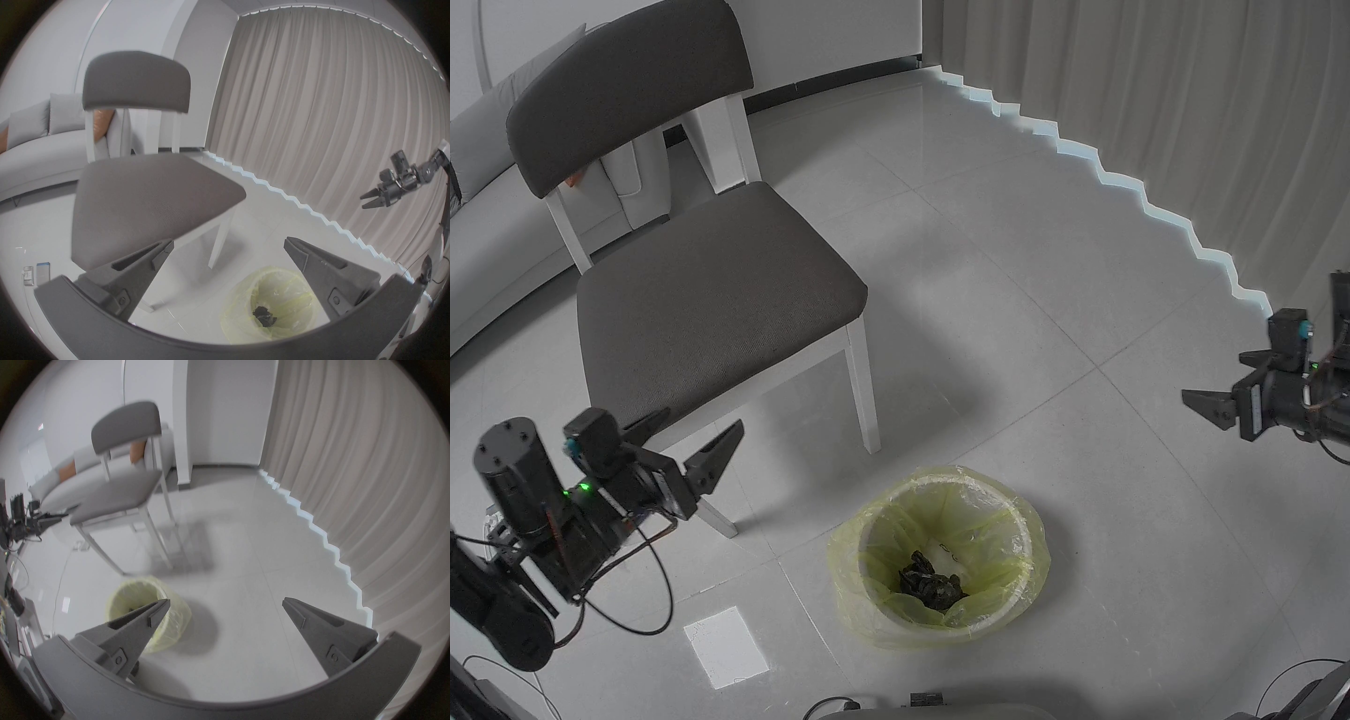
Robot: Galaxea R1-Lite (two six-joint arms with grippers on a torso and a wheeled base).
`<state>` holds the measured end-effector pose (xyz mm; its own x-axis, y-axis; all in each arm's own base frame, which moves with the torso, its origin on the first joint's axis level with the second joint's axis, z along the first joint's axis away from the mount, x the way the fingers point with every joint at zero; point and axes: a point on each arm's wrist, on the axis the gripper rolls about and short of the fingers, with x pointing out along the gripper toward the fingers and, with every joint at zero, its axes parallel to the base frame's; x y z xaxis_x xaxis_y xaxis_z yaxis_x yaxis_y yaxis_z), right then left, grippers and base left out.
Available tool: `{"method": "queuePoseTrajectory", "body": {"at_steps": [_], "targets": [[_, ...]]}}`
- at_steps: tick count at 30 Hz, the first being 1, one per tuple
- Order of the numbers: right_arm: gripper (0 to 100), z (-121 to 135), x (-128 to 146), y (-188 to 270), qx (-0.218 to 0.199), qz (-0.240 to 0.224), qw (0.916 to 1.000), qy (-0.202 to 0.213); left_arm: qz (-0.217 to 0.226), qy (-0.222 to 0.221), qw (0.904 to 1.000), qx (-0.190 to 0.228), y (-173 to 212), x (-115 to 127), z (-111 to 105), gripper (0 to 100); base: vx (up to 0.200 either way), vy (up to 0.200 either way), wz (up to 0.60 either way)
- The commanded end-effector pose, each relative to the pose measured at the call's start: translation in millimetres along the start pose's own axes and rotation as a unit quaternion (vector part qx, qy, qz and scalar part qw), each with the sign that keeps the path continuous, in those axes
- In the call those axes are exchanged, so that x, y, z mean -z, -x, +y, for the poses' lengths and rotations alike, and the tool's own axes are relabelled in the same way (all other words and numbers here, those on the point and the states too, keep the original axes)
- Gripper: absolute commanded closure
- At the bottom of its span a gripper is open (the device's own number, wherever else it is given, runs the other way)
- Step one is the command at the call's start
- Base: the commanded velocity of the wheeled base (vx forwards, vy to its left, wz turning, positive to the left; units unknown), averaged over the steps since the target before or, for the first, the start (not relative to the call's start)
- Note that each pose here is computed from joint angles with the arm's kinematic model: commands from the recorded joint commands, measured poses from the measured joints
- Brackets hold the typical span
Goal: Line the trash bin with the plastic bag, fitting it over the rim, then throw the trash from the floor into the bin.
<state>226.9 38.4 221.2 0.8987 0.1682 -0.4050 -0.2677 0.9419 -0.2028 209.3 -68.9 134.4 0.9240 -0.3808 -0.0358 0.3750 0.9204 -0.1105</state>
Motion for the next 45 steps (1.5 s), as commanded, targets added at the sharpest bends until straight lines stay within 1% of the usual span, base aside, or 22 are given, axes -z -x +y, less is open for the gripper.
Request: {"method": "queuePoseTrajectory", "body": {"at_steps": [1, 4, 7, 9, 12, 14, 16, 18, 19, 20, 21, 24, 28, 31, 33, 34, 35, 36, 37, 40, 42, 45], "targets": [[0, 10, 44, 127, 0.032, -0.179, 0.9802, -0.079, -0.095, -0.005, 0.9954, -0.012, 92, -41, -7, 0, 0.0, 0.0, 0.0], [0, 16, 65, 153, 0.039, -0.213, 0.971, -0.102, -0.098, -0.007, 0.995, -0.016, 123, -42, -11, 0, 0.0, 0.0, 0.0], [0, 24, 91, 173, 0.039, -0.245, 0.9628, -0.107, -0.091, -0.006, 0.9956, -0.021, 156, -35, -14, 0, 0.0, 0.0, 0.0], [0, 31, 114, 180, 0.03, -0.251, 0.962, -0.104, -0.087, -0.005, 0.9957, -0.029, 180, -25, -15, 0, 0.0, 0.0, 0.0], [0, 37, 136, 186, 0.033, -0.259, 0.96, -0.101, -0.09, -0.005, 0.9938, -0.064, 200, -9, -14, 0, 0.0, 0.0, 0.0], [0, 46, 155, 196, 0.025, -0.275, 0.9565, -0.095, -0.112, -0.009, 0.9898, -0.087, 219, 6, -17, 0, 0.0, 0.0, 0.0], [0, 50, 163, 203, 0.014, -0.283, 0.9542, -0.096, -0.111, -0.008, 0.9892, -0.095, 224, 15, -18, 0, 0.0, 0.0, 0.0], [0, 57, 178, 212, -0.001, -0.297, 0.9484, -0.112, -0.111, 0.003, 0.9891, -0.096, 230, 28, -20, 0, 0.0, 0.0, 0.0], [0, 57, 178, 212, -0.001, -0.297, 0.9484, -0.112, -0.111, 0.003, 0.9891, -0.096, 230, 28, -20, 0, 0.0, 0.0, 0.0], [0, 60, 186, 214, -0.001, -0.293, 0.9475, -0.129, -0.107, 0.002, 0.9911, -0.078, 235, 37, -22, 0, 0.0, 0.0, 0.0], [0, 60, 186, 213, -0.001, -0.291, 0.9477, -0.131, -0.106, 0.0, 0.9918, -0.072, 237, 40, -23, 0, 0.0, 0.0, 0.0], [0, 60, 188, 211, -0.002, -0.285, 0.9468, -0.149, -0.096, -0.002, 0.9928, -0.071, 240, 49, -25, 0, 0.0, 0.0, 0.0], [0, 61, 193, 205, -0.015, -0.271, 0.9466, -0.175, -0.051, 0.014, 0.9959, -0.073, 238, 63, -23, 0, 0.0, 0.0, 0.0], [0, 62, 205, 192, -0.012, -0.244, 0.955, -0.168, -0.048, 0.016, 0.9965, -0.067, 239, 63, -24, 0, 0.0, 0.0, 0.0], [0, 63, 216, 181, 0.0, -0.226, 0.9637, -0.142, -0.047, 0.001, 0.9965, -0.068, 239, 63, -24, 0, 0.0, 0.0, 0.0], [0, 64, 221, 176, 0.01, -0.224, 0.9659, -0.13, -0.046, -0.009, 0.9964, -0.071, 238, 64, -23, 0, 0.0, 0.0, 0.0], [0, 64, 221, 176, 0.01, -0.225, 0.9656, -0.131, -0.046, -0.01, 0.9962, -0.073, 238, 64, -23, 0, 0.0, 0.0, 0.0], [0, 63, 220, 175, 0.02, -0.244, 0.9613, -0.126, -0.044, -0.023, 0.9958, -0.077, 238, 64, -23, 0, 0.0, 0.0, 0.0], [0, 62, 219, 176, 0.036, -0.249, 0.9598, -0.125, -0.046, -0.035, 0.9944, -0.088, 238, 65, -22, 0, 0.0, 0.0, 0.0], [0, 60, 220, 176, 0.089, -0.239, 0.9586, -0.126, -0.061, -0.033, 0.9857, -0.153, 238, 64, -20, 0, 0.0, 0.0, 0.0], [0, 59, 220, 176, 0.113, -0.236, 0.9568, -0.126, -0.055, -0.042, 0.9795, -0.189, 239, 65, -18, 0, 0.0, 0.0, 0.0], [0, 59, 220, 176, 0.116, -0.236, 0.9564, -0.127, -0.029, -0.035, 0.9781, -0.203, 239, 70, -17, 0, 0.0, 0.0, 0.0]]}}
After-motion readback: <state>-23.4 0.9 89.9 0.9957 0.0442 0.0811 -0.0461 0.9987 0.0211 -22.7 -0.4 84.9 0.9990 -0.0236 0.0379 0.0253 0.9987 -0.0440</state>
